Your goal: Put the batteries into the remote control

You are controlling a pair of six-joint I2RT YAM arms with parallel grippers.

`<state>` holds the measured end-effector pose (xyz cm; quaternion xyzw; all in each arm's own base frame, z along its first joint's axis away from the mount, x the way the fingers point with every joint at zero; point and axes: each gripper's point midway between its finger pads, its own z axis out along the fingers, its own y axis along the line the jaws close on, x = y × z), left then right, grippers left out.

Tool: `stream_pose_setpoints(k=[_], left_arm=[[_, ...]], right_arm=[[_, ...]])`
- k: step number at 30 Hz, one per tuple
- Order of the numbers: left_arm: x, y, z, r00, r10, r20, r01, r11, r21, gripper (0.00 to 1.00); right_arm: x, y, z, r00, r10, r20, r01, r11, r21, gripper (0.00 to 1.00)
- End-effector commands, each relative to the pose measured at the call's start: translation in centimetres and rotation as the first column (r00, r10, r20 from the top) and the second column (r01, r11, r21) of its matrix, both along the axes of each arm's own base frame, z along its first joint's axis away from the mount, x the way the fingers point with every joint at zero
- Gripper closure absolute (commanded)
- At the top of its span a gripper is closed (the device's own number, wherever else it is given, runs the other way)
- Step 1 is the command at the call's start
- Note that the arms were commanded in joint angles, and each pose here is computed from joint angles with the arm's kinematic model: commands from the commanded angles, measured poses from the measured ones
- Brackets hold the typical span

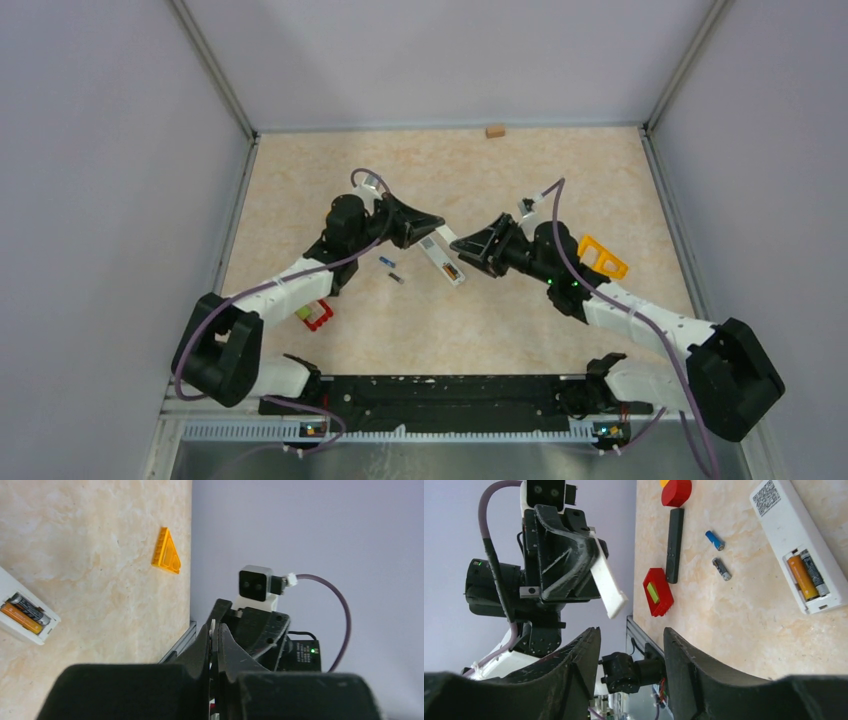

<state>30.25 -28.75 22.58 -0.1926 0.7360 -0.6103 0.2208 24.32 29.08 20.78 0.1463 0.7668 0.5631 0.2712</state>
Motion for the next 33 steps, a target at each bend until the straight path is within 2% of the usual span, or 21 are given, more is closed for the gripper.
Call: stream_pose_setpoints(k=[1,5,10,16,20,26,29,30,33], left_arm=[[-0.9,0.1,2.1,1.000,-0.007,0.012,0.008,0.999,-0.051,1.00],[-1.5,0.0,2.4,1.000,-0.012,0.000,0.012,0.996,-0.088,1.00],[-1.7,0.2,3.2,1.000,0.010,-0.007,-0.011,0.991,-0.132,1.00],[-2.0,0.3,4.3,1.000,0.027,0.002,-0.026,0.987,-0.156,1.00],[-2.2,0.5,4.7,0.999,0.036,0.005,-0.034,0.985,-0.168,1.00],[-2.6,0.9,4.8,0.999,0.047,0.008,-0.045,0.984,-0.172,1.00],[-2.7,1.0,4.7,0.999,0.052,0.015,-0.048,0.985,-0.168,1.00],[-2.7,1.0,4.6,0.998,0.050,0.023,-0.046,0.986,-0.160,0.98],[-2.6,1.2,4.1,0.997,0.065,0.048,-0.060,0.993,-0.103,0.61]], right_arm=[[-0.3,1.3,3.9,0.996,0.004,0.091,-0.019,0.986,0.168,0.52],[-0.4,1.8,4.9,0.992,0.009,0.126,-0.036,0.976,0.215,0.54],[-0.7,2.1,7.3,0.976,0.025,0.216,-0.086,0.956,0.281,0.52],[-0.2,2.4,7.0,0.985,0.019,0.174,-0.072,0.950,0.305,0.57],[-0.1,2.0,6.6,0.991,-0.005,0.134,-0.044,0.933,0.357,0.65],[-0.3,1.9,6.7,0.994,0.002,0.111,-0.048,0.907,0.418,0.83],[-0.4,1.7,6.3,0.995,0.001,0.102,-0.043,0.909,0.415,0.97],[-0.4,1.7,6.1,0.995,-0.001,0.104,-0.041,0.913,0.407,1.00],[-0.4,1.4,5.5,0.995,-0.014,0.099,-0.023,0.929,0.369,1.00]])
